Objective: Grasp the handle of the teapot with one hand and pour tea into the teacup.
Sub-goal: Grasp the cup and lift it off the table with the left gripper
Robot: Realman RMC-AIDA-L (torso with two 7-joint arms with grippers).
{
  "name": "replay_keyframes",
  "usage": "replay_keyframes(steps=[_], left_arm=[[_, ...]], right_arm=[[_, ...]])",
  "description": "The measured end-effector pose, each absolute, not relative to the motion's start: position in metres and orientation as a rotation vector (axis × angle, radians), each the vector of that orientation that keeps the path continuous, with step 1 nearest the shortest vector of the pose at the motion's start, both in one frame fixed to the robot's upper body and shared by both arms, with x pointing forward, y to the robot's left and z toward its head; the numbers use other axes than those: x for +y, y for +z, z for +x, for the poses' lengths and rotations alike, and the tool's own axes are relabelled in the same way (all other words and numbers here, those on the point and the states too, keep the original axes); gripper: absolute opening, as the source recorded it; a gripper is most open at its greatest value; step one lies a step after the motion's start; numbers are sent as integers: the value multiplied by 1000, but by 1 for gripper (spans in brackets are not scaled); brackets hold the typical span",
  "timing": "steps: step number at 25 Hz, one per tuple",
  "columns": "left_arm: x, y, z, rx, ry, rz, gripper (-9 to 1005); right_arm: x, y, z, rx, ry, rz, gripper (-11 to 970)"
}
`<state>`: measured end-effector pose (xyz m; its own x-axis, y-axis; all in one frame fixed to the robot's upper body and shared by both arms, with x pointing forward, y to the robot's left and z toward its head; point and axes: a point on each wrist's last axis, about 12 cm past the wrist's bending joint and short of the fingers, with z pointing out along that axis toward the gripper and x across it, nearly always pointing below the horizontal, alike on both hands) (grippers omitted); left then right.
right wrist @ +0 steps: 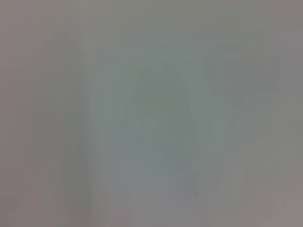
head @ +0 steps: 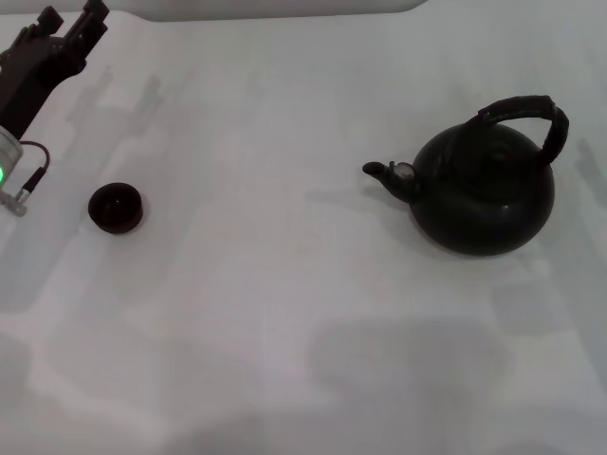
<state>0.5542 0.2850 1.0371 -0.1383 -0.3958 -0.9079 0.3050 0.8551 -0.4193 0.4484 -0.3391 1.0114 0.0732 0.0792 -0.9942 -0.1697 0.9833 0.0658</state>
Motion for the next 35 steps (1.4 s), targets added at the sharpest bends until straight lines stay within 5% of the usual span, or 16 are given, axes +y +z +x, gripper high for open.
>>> replay_keyframes(steps=[19,28,35], left_arm=[[273,1043,563,1657,-741,2,774],[266,1085,603,1937,-857,297,777],[267,1125,616,2132,-720,497,780]], right_arm=[[-339,1012,449,1486,193,-72,873],[-338,1012,450,1485,194,-74,873],[-340,1012,450,1486,187,-71,872]])
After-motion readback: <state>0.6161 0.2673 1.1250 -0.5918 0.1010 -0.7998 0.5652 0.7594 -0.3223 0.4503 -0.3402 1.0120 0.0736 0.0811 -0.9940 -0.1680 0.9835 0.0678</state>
